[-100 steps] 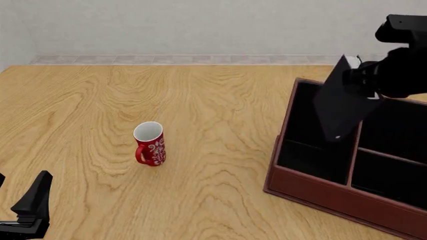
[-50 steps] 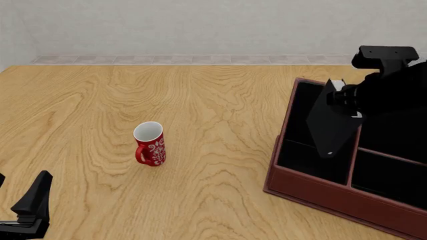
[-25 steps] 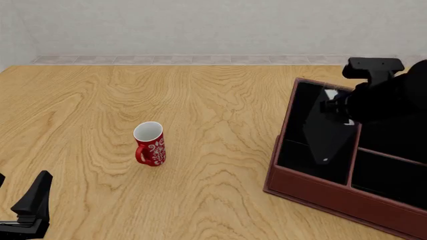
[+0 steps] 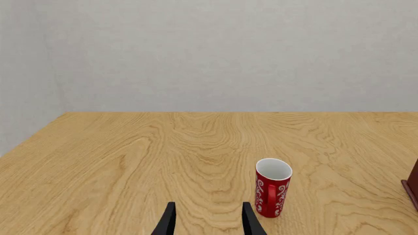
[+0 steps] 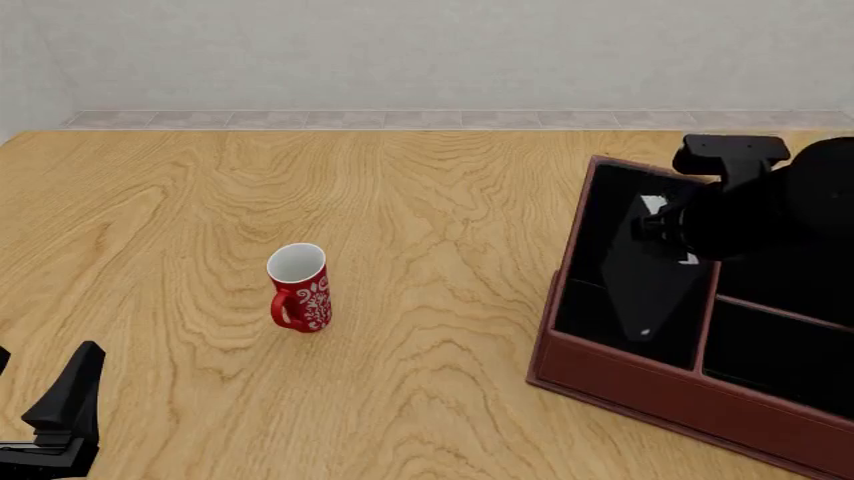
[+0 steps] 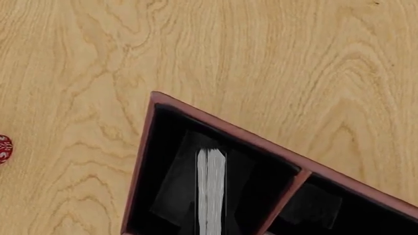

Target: Pick up the book and place it in the left compartment of the caddy.

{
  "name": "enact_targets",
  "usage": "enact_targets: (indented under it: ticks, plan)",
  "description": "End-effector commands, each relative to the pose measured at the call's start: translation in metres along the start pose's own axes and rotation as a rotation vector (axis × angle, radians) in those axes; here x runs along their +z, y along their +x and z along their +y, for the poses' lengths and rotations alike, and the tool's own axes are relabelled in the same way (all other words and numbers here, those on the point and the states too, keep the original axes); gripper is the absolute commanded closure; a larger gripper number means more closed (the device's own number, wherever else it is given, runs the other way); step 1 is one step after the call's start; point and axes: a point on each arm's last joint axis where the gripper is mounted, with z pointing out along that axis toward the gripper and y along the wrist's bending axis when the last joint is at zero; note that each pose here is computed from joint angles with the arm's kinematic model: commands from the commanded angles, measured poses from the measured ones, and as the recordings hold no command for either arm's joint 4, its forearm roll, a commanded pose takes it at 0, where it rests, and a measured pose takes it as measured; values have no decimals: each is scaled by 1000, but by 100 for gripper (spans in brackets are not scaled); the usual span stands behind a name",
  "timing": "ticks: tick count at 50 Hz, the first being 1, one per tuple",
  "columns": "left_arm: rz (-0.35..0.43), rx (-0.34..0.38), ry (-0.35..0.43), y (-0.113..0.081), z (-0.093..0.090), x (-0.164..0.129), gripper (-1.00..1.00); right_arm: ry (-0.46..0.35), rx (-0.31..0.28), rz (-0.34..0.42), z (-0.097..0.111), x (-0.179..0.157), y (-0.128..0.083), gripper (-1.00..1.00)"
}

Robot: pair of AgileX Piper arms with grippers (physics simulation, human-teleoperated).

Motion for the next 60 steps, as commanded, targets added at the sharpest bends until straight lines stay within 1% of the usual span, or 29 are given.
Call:
enact_targets:
  ticks: [1,36,60]
  plan:
    - [0,0,0,0,0,0,-100,-2,18,-3,0,2,0,100]
    - [0,0,0,0,0,0,-100,-14,21,43,7,21,13,100]
    - [0,0,0,0,0,0,-100,-10,28,60,6,30,19,100]
